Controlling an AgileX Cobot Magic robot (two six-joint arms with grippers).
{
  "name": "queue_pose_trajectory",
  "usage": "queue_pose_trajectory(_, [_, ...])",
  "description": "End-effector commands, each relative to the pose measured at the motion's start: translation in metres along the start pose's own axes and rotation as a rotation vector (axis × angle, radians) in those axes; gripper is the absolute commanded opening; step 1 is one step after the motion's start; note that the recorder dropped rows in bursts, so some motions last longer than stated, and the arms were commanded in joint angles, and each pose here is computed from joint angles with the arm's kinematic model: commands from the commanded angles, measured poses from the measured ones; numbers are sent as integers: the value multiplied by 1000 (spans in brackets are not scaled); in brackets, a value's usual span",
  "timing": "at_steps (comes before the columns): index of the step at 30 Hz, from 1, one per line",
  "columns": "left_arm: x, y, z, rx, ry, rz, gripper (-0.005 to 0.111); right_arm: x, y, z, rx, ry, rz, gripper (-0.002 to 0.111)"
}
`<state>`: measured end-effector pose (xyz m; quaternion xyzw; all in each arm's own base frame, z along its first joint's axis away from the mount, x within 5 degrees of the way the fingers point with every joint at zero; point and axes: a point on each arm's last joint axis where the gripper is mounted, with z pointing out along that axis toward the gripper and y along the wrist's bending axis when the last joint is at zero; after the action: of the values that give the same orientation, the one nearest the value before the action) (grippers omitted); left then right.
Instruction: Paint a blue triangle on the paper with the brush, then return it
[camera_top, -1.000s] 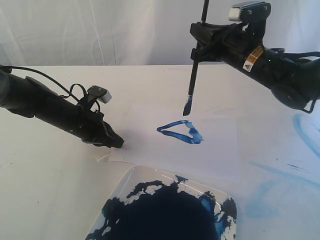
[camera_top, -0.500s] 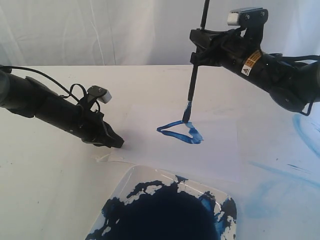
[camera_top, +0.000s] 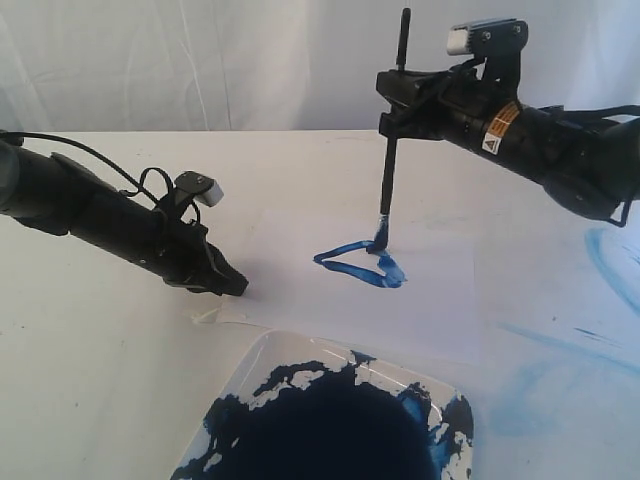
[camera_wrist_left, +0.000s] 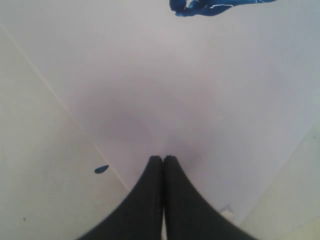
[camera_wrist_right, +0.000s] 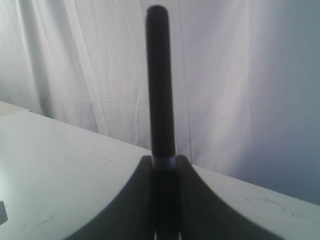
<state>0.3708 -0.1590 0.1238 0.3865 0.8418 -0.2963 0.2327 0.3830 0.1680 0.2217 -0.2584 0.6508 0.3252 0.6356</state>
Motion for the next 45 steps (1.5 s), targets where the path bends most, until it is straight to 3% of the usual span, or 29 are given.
queue_pose_trajectory(1, [1, -2, 0, 5, 2, 0, 0, -11, 1, -4, 25, 54, -12, 0])
queue_pose_trajectory(23, [1, -2, 0, 5, 2, 0, 0, -30, 10, -14, 22, 152, 0, 0])
queue_pose_trajectory(32, [-3, -5, -3, 27, -5, 9, 0, -68, 23, -26, 2, 71, -46, 0])
queue_pose_trajectory(40, [-54, -28, -59, -28, -132, 70, 0, -117, 48, -54, -18, 74, -125, 0])
queue_pose_trajectory(45, [-74, -55, -117, -89, -175, 106, 0, -136, 69, -83, -29, 123, -48, 0])
